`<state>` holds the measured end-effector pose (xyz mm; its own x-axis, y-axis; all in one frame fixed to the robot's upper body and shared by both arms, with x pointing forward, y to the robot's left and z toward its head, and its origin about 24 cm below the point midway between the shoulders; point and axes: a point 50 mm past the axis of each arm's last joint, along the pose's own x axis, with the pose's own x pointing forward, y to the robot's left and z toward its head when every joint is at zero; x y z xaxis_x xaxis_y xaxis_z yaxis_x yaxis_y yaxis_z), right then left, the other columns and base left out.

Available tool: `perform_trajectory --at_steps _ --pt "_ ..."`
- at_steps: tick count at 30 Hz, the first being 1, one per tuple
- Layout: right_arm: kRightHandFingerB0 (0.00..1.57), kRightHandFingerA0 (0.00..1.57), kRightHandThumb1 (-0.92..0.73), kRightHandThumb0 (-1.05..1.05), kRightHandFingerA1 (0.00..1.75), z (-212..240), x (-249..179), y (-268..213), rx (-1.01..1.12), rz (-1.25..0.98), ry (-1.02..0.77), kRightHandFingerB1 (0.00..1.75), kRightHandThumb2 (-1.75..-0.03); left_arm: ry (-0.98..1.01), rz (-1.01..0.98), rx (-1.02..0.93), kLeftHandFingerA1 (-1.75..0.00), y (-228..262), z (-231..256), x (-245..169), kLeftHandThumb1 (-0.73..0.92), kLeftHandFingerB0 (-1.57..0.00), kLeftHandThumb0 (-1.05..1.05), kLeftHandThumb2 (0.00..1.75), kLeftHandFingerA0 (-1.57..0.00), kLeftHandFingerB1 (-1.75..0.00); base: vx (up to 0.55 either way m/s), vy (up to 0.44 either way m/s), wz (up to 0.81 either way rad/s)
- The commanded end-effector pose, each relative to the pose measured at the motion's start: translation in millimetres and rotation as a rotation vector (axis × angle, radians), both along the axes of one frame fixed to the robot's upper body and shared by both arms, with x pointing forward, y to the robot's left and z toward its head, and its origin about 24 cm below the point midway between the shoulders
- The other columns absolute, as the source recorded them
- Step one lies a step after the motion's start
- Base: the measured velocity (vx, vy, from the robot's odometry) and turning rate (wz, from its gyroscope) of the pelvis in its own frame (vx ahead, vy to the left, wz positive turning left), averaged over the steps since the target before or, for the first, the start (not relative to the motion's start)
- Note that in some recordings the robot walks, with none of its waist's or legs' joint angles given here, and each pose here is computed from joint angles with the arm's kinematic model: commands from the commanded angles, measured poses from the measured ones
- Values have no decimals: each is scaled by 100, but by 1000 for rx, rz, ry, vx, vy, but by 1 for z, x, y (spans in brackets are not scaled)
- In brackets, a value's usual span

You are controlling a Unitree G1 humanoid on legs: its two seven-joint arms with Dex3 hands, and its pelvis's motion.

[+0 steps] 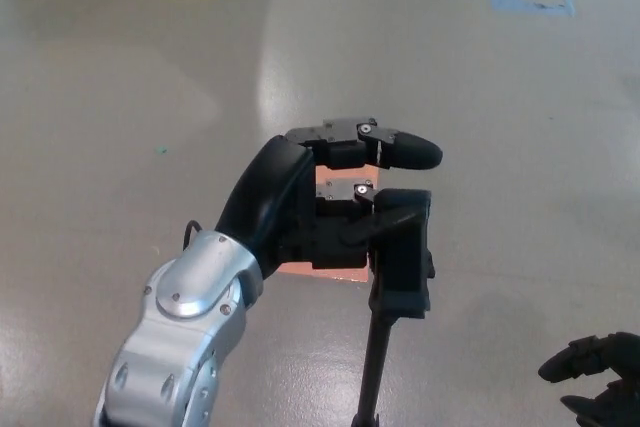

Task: The robot uses its left hand to grab the top of a phone stand kept on the floor and rotates it anti-clockwise

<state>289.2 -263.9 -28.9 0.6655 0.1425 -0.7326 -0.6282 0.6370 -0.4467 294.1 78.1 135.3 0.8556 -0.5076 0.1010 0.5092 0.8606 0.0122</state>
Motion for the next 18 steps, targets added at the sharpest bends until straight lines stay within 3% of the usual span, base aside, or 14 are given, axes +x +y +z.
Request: perform_trajectory --at_steps 1,8,9,10,11,18 --pt "35 46 -63 -53 52 17 15 -5 -25 -13 -36 47 -87 662 -95 -123 -76 2 -38 6 65 -79 -12 59 -103 -55 0 0 0" --pt "36 47 -63 -52 52 20 18 -4 -24 -16 -44 48 -87 718 -88 -149 -77 3 -39 11 63 -82 -13 59 -106 -56 0 0 0" --pt "41 54 -74 -46 39 20 18 -4 -24 -15 -45 35 -62 728 -91 -155 -76 3 -39 11 63 -82 -13 59 -107 -56 0 0 0" --pt "41 54 -74 -46 39 20 18 -4 -25 -14 -46 35 -62 735 -94 -158 -76 3 -39 11 63 -82 -13 59 -107 -56 0 0 0" --pt "35 47 -63 -53 53 21 19 -4 -27 -15 -48 47 -88 744 -106 -168 -73 4 -39 12 63 -83 -13 59 -108 -56 0 0 0" --pt "37 47 -63 -52 52 23 20 -5 -31 -19 -50 48 -87 823 -111 -202 -74 3 -41 13 63 -84 -14 59 -109 -56 0 0 0"
